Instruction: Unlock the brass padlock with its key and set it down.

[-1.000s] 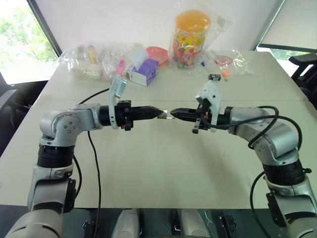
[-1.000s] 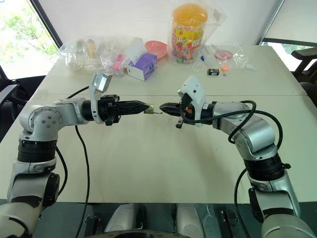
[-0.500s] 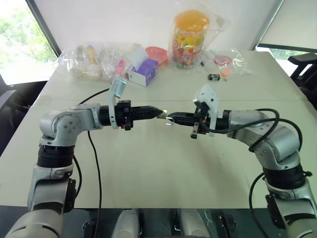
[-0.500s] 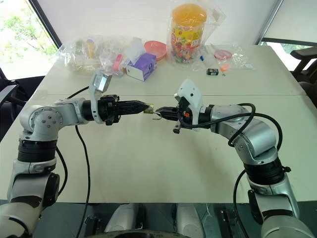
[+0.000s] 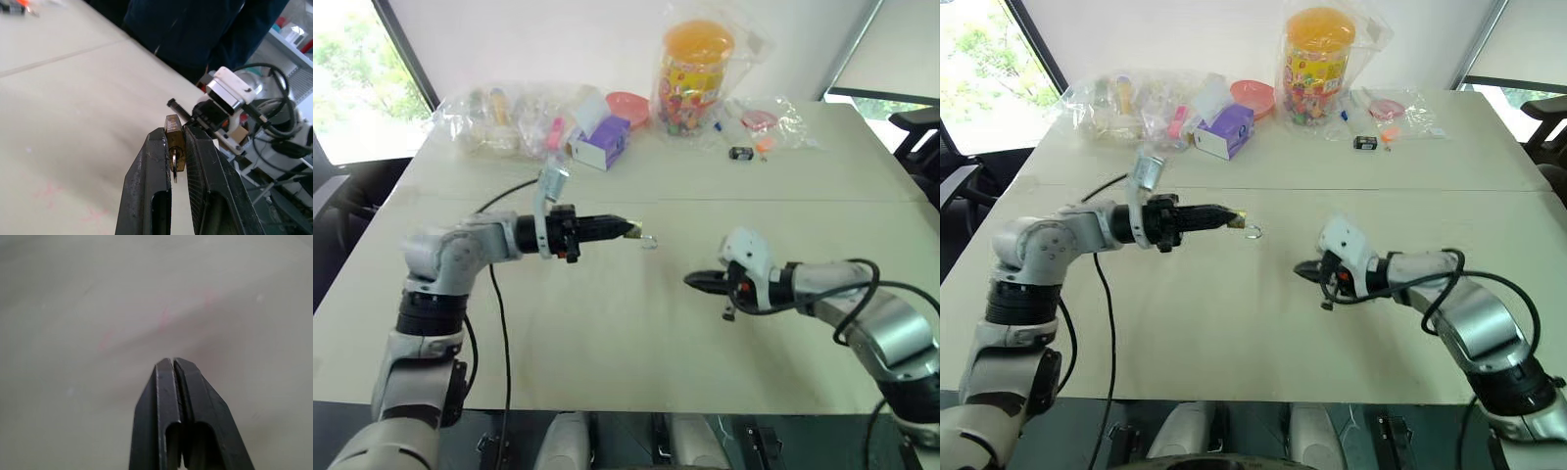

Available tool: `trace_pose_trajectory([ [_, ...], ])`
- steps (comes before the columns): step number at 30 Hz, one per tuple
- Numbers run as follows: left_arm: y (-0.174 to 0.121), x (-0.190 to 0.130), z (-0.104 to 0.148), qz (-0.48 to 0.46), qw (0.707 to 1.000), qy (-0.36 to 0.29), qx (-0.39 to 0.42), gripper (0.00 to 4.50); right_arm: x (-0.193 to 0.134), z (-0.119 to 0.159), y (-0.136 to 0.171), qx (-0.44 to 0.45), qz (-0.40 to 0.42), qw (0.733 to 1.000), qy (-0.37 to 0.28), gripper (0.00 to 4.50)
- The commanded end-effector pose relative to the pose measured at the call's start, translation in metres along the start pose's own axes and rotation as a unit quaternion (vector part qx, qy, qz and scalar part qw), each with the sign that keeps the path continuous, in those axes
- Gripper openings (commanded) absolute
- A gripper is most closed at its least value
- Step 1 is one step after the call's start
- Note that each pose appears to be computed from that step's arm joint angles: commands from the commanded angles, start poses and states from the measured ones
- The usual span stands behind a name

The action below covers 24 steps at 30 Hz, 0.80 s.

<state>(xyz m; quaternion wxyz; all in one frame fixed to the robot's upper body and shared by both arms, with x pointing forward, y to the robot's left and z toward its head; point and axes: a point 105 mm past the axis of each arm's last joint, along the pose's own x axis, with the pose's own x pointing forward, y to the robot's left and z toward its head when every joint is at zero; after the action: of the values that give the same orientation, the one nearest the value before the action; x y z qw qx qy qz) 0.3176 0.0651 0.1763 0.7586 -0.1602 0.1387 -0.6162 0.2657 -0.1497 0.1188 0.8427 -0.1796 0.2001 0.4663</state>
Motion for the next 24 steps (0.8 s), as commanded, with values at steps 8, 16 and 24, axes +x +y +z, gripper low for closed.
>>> trace_pose_trajectory([
  [8, 0.041, 0.062, -0.039, 0.030, 0.998, -0.005, -0.057, 0.00, -0.038, 0.034, -0.008, -0.004, -0.093, 0.993, -0.069, 0.02],
  [16, 0.074, 0.081, -0.061, 0.113, 0.993, 0.016, -0.030, 0.00, -0.043, 0.044, -0.004, -0.009, -0.110, 0.991, -0.079, 0.02],
  [24, 0.088, 0.059, -0.077, 0.135, 0.990, 0.045, -0.015, 2.73, -0.041, 0.047, -0.006, -0.007, -0.117, 0.990, -0.084, 0.00],
])
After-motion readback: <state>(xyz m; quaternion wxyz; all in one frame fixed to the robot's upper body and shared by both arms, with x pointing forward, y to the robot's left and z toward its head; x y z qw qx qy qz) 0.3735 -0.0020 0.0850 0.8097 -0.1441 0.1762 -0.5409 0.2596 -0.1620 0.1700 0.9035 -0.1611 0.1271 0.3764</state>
